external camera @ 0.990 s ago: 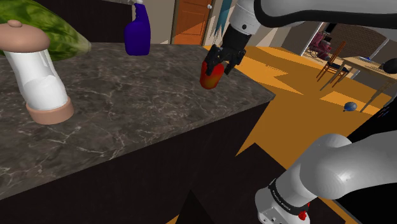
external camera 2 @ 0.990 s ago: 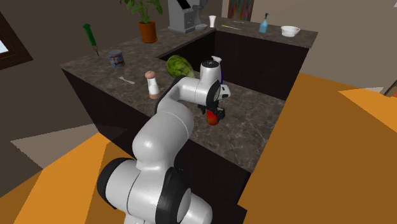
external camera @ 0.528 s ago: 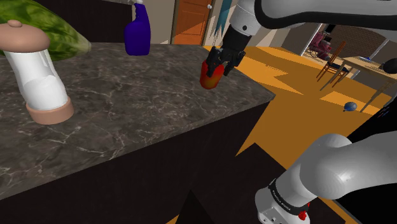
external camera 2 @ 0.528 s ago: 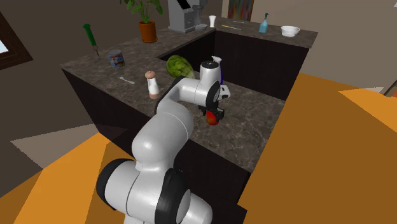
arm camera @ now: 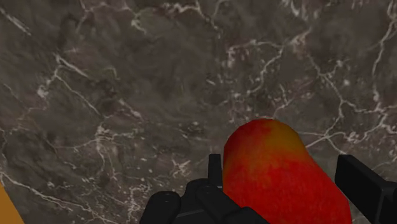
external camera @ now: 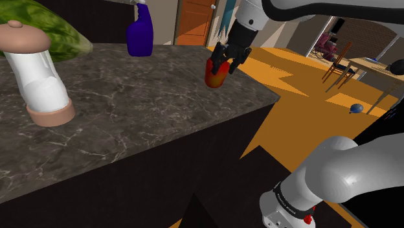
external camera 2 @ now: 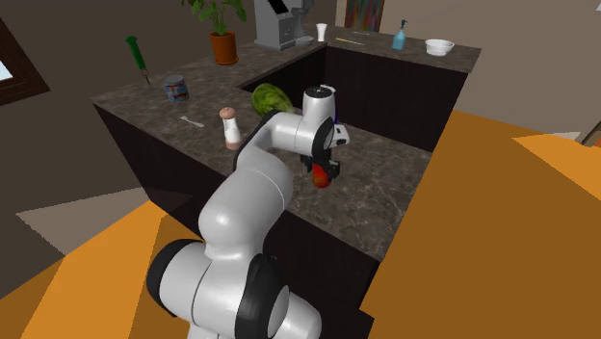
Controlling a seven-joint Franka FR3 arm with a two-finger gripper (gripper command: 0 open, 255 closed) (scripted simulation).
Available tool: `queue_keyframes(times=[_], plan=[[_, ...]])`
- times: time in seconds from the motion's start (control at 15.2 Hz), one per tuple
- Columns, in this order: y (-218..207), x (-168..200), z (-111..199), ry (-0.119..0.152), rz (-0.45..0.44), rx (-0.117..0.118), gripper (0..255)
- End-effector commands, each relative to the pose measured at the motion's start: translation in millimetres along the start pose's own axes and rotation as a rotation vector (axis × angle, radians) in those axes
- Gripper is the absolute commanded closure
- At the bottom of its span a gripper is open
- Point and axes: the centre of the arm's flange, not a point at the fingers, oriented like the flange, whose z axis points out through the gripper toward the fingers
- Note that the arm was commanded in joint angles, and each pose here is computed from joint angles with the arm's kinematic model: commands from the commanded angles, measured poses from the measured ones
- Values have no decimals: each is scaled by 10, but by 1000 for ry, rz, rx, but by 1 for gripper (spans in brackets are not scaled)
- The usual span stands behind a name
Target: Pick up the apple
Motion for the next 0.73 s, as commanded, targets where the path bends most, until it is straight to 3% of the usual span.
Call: queue_keyframes(times=[0.0, 0.66], plan=[[-6, 20, -104, 0, 0, 0, 255], [-27, 109, -624, 0, 0, 0, 255]])
